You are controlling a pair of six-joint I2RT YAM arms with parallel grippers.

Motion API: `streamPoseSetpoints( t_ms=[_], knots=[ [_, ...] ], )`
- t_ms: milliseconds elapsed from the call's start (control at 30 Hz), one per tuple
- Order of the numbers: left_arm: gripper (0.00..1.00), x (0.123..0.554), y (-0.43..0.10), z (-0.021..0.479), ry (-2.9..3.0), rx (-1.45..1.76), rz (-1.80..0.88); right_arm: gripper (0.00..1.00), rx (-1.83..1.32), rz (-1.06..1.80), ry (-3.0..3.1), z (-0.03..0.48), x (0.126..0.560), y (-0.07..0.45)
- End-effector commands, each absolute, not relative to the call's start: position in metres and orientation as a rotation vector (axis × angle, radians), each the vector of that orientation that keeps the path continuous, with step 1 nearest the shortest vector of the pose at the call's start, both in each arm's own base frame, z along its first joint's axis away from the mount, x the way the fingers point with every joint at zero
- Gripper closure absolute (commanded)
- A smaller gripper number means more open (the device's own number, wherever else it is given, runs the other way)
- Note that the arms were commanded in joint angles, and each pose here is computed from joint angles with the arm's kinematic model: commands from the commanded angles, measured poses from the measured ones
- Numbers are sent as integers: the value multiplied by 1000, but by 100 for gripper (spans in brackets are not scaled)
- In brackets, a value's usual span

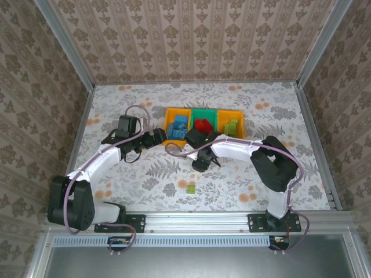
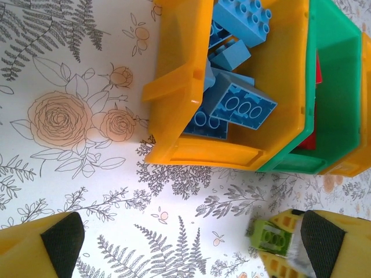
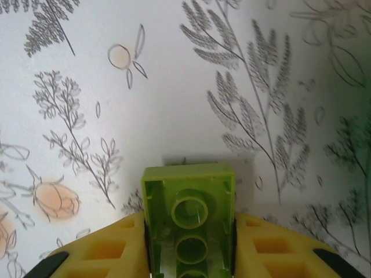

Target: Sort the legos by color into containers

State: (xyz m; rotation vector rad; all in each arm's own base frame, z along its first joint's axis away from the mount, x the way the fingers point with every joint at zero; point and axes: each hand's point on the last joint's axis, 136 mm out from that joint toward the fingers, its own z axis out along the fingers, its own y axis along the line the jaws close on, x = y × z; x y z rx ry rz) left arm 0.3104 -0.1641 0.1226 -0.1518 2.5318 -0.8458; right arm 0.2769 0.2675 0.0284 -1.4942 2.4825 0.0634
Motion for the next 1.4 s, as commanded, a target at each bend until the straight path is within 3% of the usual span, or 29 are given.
streamPoseSetpoints(
  t_ms=[0, 233, 500, 767, 1067, 1367],
  knots=[
    [0, 305, -159, 122, 2536, -136, -826, 70, -1364, 132, 2459, 58, 282, 268],
    [0, 303, -160, 120, 2538, -139, -836, 70, -1190, 99, 2427, 103, 298, 242],
    [0, 286, -173, 111, 2591, -31, -773, 68, -717, 66, 2506, 139, 352, 172],
    [0, 240, -206, 92, 2700, 187, -642, 69, -284, 78, 2690, 111, 387, 117],
    [0, 182, -239, 60, 2867, 348, -506, 64, -127, -36, 2790, 84, 412, 96],
    [0, 142, -267, 41, 3018, 463, -418, 48, -36, -57, 2806, 80, 416, 93]
  ],
)
